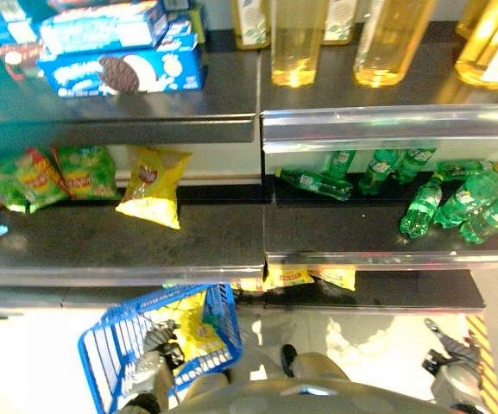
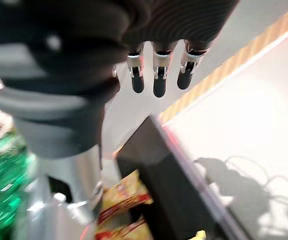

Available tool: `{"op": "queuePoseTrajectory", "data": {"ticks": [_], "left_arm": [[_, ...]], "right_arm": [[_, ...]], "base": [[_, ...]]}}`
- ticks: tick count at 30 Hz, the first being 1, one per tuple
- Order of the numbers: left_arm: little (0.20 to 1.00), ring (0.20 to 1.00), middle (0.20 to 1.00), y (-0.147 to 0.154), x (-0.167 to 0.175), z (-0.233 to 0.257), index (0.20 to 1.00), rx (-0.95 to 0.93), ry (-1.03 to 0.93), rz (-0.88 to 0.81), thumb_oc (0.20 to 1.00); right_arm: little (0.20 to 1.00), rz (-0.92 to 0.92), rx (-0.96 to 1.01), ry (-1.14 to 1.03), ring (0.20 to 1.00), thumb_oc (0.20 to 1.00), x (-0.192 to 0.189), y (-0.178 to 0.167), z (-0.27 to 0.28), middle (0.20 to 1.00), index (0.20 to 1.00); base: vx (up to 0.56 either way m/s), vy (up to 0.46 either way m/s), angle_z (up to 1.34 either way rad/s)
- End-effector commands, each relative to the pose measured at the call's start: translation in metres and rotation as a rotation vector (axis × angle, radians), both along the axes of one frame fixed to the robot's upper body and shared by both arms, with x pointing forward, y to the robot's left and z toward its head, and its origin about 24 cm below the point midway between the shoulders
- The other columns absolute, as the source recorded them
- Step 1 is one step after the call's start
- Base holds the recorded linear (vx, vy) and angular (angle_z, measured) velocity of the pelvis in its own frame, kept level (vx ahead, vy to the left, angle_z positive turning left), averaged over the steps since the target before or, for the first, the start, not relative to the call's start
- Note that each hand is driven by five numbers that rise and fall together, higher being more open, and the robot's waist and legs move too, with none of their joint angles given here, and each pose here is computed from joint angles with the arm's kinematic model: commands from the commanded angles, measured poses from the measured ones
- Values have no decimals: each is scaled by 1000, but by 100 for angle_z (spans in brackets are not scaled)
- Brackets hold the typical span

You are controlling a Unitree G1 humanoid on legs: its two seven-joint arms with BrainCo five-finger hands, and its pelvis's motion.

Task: Pick up the snacks into the basket

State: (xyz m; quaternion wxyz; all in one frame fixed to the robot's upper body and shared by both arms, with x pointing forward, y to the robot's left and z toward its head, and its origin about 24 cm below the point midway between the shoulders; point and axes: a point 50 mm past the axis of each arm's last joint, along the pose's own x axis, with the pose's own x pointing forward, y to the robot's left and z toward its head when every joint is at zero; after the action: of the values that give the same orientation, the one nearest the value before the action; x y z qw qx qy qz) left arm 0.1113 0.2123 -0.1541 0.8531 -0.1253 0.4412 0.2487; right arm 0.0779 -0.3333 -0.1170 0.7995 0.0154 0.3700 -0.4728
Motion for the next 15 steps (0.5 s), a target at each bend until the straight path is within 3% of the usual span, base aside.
{"op": "queuePoseTrajectory", "data": {"ticks": [1,3,5,9,15], "left_arm": [[200,200,200,14,28,12,200,66,-66,-165,200],[200,200,200,12,27,11,200,75,-53,-226,200],[200,200,200,13,23,10,200,78,-34,-243,200],[200,200,200,10,6,1,200,91,75,-351,200],[200,200,200,9,2,-1,200,115,120,-462,200]], "right_arm": [[1000,66,148,100,1000,1000,2,12,-14,1000,1000],[1000,217,186,206,1000,1000,-3,29,-24,1000,1000],[1000,237,205,221,1000,1000,-5,35,-27,1000,1000],[1000,444,287,286,1000,1000,-3,68,-39,1000,1000],[1000,640,292,336,1000,1000,10,84,-41,1000,1000]], "base": [[-6,20,15],[35,24,25],[57,19,4],[70,41,2],[47,40,3]]}}
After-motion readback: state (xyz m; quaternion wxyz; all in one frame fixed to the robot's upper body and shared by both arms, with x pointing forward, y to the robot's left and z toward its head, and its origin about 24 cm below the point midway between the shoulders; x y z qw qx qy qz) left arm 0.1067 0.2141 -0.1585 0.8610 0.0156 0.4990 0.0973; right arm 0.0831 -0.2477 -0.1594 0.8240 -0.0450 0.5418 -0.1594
